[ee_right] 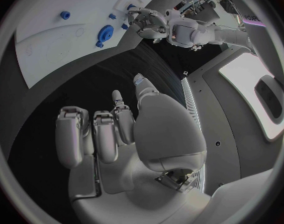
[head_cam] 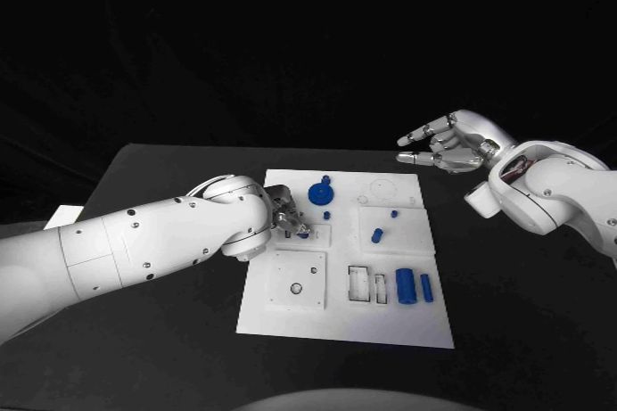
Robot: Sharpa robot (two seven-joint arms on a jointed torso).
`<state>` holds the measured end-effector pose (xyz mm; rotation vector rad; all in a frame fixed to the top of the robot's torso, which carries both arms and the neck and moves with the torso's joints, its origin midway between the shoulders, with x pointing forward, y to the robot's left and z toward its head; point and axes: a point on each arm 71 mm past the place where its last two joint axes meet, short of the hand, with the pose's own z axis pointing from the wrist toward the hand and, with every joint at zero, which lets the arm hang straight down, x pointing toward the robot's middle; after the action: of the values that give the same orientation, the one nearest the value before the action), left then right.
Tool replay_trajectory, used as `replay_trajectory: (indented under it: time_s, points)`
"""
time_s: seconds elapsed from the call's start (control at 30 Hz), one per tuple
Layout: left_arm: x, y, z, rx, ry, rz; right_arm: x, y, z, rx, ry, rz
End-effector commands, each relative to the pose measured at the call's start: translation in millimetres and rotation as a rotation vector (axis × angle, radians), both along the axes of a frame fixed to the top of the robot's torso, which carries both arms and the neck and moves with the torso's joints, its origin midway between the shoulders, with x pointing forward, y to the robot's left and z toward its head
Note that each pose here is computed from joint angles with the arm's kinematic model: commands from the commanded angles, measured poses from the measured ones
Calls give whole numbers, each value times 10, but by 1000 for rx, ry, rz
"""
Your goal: Assemble the parts on the task board
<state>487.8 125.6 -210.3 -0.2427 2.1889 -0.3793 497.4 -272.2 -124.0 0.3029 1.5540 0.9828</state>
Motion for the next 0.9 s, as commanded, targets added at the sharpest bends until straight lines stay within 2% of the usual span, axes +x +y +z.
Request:
replay_trajectory:
  time_s: [0.03,0.9]
  points:
    - [-68,-2,-127,60,115,8,-5,19,-9,-2,6,17]
    - [7,11,-126,79,120,38,-11,30,-6,2,7,21]
